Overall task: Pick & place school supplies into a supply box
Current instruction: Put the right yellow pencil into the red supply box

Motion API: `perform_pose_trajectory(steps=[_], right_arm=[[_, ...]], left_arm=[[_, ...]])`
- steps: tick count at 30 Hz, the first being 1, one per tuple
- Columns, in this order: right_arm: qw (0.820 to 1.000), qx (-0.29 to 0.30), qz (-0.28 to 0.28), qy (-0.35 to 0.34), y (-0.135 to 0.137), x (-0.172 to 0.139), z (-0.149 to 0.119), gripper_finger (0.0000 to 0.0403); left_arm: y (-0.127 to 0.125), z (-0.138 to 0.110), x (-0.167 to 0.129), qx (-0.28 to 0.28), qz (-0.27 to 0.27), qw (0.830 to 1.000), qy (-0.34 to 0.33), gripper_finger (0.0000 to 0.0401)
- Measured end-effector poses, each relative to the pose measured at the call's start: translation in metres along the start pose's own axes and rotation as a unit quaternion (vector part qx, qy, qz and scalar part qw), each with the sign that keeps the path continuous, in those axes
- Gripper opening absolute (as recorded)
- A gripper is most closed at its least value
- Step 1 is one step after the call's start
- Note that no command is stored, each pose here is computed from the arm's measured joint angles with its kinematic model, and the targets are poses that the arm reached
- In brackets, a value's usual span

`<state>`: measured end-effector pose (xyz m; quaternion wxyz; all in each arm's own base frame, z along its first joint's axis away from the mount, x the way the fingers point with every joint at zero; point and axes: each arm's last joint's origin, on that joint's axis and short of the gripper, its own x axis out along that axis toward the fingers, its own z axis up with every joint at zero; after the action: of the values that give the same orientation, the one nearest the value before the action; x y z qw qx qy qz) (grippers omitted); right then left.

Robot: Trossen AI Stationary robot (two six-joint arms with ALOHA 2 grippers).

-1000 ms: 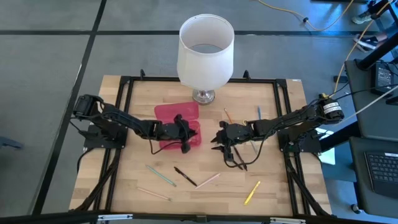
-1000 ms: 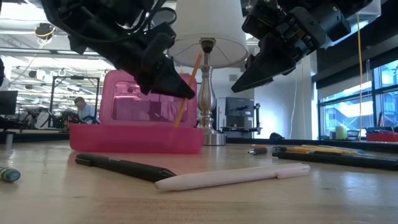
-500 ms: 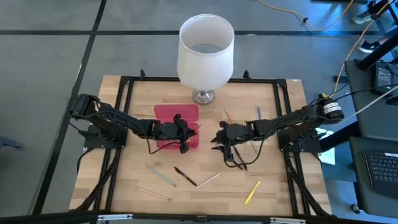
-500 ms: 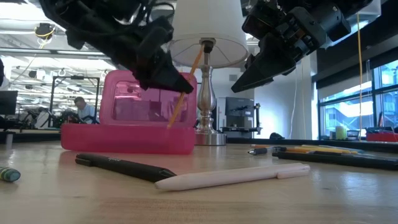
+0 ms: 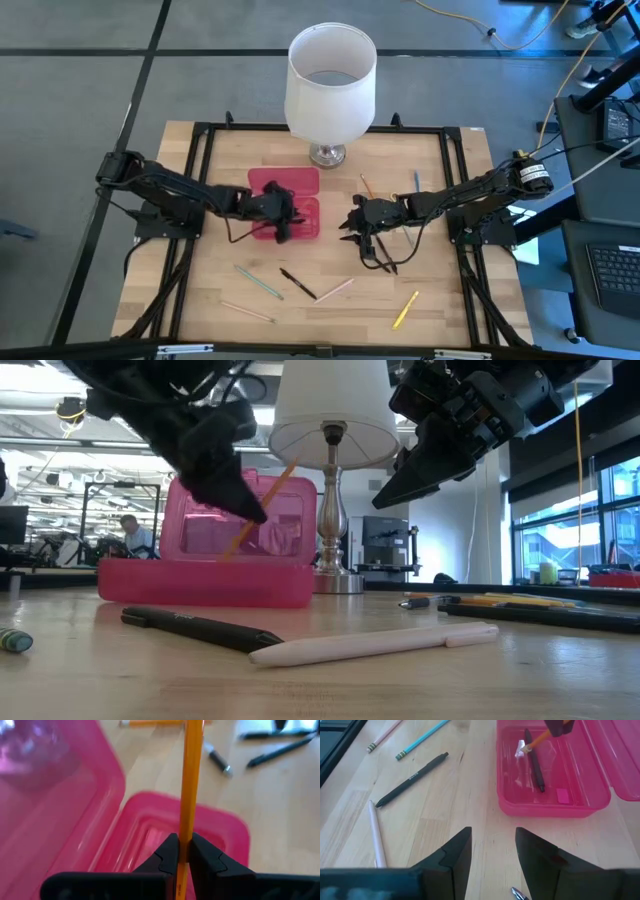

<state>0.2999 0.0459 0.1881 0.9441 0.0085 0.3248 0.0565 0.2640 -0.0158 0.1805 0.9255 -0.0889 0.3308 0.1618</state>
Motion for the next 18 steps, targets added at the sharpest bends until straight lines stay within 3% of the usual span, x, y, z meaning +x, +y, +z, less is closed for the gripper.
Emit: perform_pose_trajectory(steps=[4, 13, 18], right_arm=[[1.000, 0.000, 0.000, 0.000, 0.000, 0.000, 0.000, 0.0156], [1.000, -0.002, 0.000, 0.001, 0.000, 0.000, 0.000, 0.0156], [1.000, -0.002, 0.000, 0.002, 0.000, 0.000, 0.000, 0.0156]], left_arm=[[0.007, 0.000, 0.001, -0.021, -0.002, 0.999, 0.037, 0.0022], [0.019, 0.034, -0.014, -0.043, 0.026, 0.991, 0.125, 0.0022], [0.020, 0.028, -0.017, -0.066, 0.023, 0.982, 0.173, 0.0022]])
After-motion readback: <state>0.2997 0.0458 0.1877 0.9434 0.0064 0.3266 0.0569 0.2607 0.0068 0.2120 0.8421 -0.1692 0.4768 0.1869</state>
